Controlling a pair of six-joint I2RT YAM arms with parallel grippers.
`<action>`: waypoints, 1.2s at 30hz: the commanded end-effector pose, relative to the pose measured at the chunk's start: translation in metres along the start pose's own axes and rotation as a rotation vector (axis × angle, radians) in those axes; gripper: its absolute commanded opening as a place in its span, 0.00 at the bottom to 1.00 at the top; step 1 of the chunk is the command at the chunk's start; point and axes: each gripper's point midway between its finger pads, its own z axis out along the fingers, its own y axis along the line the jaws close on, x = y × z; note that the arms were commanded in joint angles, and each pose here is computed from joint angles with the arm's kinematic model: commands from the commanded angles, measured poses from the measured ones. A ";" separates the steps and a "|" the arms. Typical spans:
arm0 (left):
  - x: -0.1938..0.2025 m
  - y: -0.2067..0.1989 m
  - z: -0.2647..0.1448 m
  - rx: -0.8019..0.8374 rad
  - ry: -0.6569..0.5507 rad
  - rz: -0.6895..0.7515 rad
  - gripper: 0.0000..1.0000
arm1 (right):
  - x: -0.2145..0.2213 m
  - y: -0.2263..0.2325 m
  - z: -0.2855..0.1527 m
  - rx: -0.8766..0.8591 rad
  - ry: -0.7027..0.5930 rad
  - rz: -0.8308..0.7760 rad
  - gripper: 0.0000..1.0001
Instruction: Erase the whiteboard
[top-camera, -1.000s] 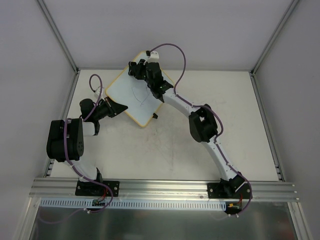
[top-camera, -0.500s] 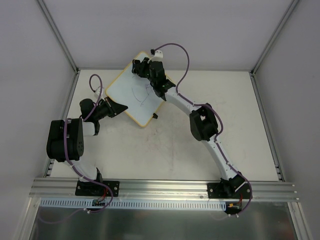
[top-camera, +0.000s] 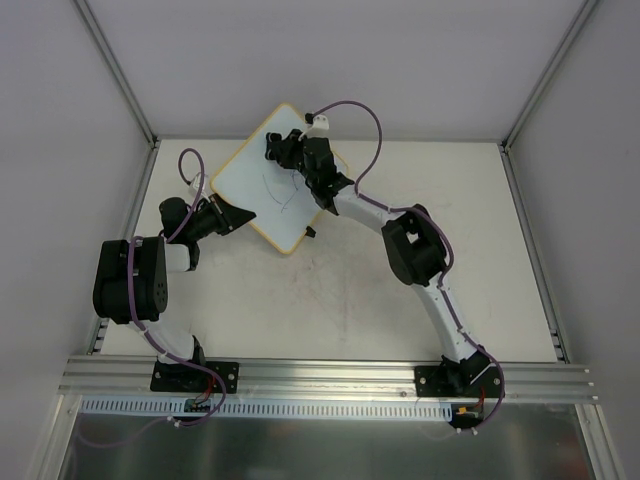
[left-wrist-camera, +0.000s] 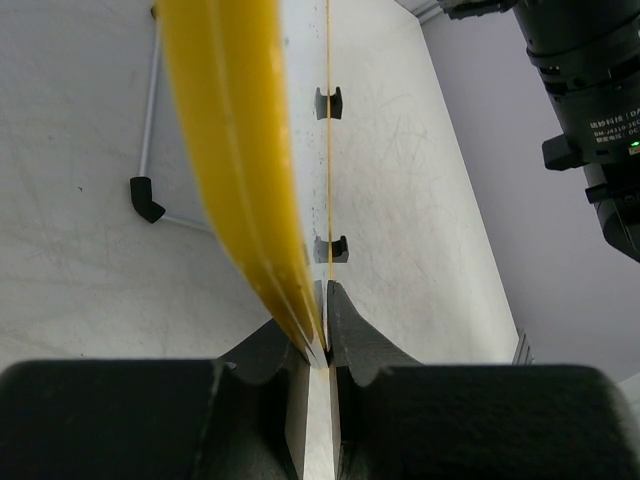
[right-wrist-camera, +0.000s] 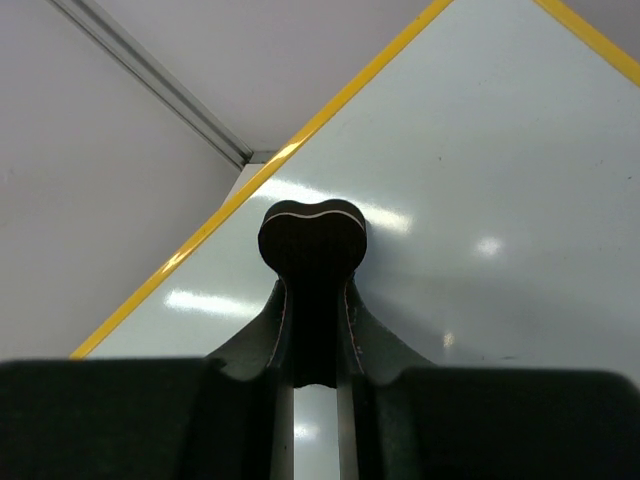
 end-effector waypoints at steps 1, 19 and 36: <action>0.011 -0.004 -0.002 0.037 0.042 0.088 0.00 | 0.069 0.017 -0.026 -0.031 0.216 -0.066 0.00; 0.012 -0.004 -0.002 0.036 0.043 0.086 0.00 | 0.023 0.022 0.001 0.003 0.112 -0.092 0.00; 0.011 -0.004 -0.001 0.038 0.043 0.088 0.00 | -0.025 -0.004 0.031 0.038 -0.056 -0.022 0.00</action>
